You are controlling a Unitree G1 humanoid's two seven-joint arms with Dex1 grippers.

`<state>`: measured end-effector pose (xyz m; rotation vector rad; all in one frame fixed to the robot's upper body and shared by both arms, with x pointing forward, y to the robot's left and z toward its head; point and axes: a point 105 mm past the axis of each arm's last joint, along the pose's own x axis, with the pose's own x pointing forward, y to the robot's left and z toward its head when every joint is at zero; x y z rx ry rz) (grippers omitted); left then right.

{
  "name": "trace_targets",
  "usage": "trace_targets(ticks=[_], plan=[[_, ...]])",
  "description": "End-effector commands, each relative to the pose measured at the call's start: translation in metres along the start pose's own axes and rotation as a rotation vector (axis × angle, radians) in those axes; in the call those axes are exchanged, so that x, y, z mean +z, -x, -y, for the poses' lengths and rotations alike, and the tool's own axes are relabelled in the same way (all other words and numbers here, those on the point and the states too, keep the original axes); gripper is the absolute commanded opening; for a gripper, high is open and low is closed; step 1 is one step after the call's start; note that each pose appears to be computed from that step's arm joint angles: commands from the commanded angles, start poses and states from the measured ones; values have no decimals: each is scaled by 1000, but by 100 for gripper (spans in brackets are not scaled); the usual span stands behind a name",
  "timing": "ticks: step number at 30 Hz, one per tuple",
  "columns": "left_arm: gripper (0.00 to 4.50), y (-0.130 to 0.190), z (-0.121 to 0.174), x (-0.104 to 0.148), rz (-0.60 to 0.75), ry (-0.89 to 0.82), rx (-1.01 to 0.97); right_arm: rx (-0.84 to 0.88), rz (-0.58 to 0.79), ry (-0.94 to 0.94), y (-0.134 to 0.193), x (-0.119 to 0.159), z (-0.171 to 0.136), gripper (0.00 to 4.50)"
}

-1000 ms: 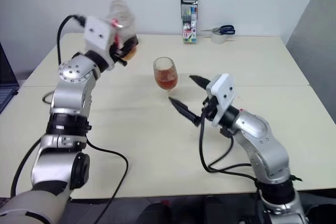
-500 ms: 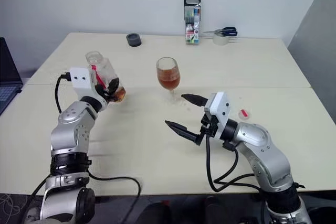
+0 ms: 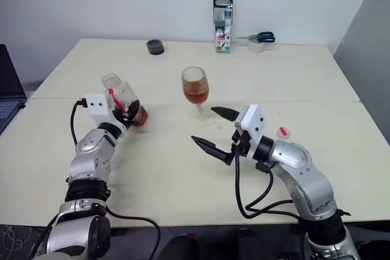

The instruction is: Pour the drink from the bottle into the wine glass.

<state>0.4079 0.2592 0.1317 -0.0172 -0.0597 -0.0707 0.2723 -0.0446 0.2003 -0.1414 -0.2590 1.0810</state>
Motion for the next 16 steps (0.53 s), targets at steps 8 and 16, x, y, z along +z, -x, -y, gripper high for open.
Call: trace_targets(ticks=[8, 16], plan=[[447, 13, 0, -3, -27, -50, -16, -14, 20, 19, 3, 5, -7, 450], [447, 60, 1, -2, -107, -129, 12, -557, -224, -75, 58, -46, 27, 450]])
